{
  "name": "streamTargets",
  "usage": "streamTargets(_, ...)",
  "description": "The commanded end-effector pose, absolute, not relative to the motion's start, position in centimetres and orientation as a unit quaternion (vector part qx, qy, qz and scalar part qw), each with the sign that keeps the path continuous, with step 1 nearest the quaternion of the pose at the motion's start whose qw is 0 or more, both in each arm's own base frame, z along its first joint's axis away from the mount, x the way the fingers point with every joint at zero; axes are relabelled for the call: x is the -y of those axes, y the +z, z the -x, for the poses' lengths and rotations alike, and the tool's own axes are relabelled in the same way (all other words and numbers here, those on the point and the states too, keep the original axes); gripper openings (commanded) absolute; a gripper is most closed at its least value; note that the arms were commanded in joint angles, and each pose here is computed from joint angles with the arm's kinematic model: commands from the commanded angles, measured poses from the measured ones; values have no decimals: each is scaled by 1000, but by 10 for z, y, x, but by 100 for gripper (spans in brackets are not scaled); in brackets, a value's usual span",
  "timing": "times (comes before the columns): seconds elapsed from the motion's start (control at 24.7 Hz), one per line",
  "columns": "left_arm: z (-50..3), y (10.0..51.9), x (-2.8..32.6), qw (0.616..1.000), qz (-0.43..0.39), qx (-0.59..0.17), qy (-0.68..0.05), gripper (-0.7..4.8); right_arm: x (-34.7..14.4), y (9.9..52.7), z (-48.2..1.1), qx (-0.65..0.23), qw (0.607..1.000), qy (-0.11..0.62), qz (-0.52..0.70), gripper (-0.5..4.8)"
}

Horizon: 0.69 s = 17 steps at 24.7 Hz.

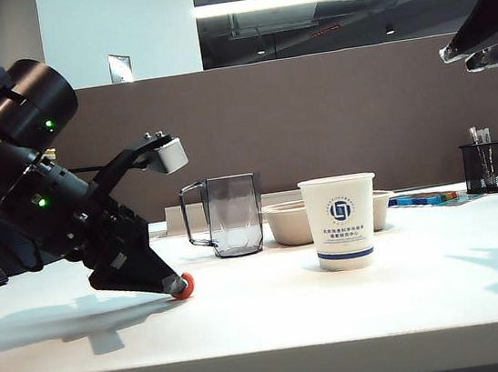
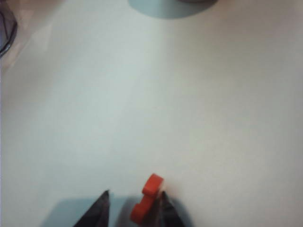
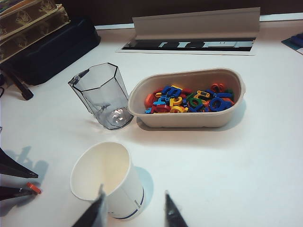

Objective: Pick up the letter "c" and put it in the paper cup.

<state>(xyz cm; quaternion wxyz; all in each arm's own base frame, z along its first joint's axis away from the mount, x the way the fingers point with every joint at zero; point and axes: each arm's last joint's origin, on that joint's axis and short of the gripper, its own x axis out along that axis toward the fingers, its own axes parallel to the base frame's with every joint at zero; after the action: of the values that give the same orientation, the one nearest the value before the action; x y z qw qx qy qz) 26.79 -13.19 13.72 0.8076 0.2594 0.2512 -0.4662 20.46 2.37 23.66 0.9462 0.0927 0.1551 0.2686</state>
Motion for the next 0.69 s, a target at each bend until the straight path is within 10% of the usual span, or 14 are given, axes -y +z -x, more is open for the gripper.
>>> streamTargets(0.04, -269, 138, 133, 807, -259, -244, -471, 130, -24, 239, -205, -149, 947, 270, -92, 153)
streamTargets(0.69, -269, 138, 133, 805, -254, -242, -478, 110, -24, 236, -204, -163, 945, 270, -84, 153)
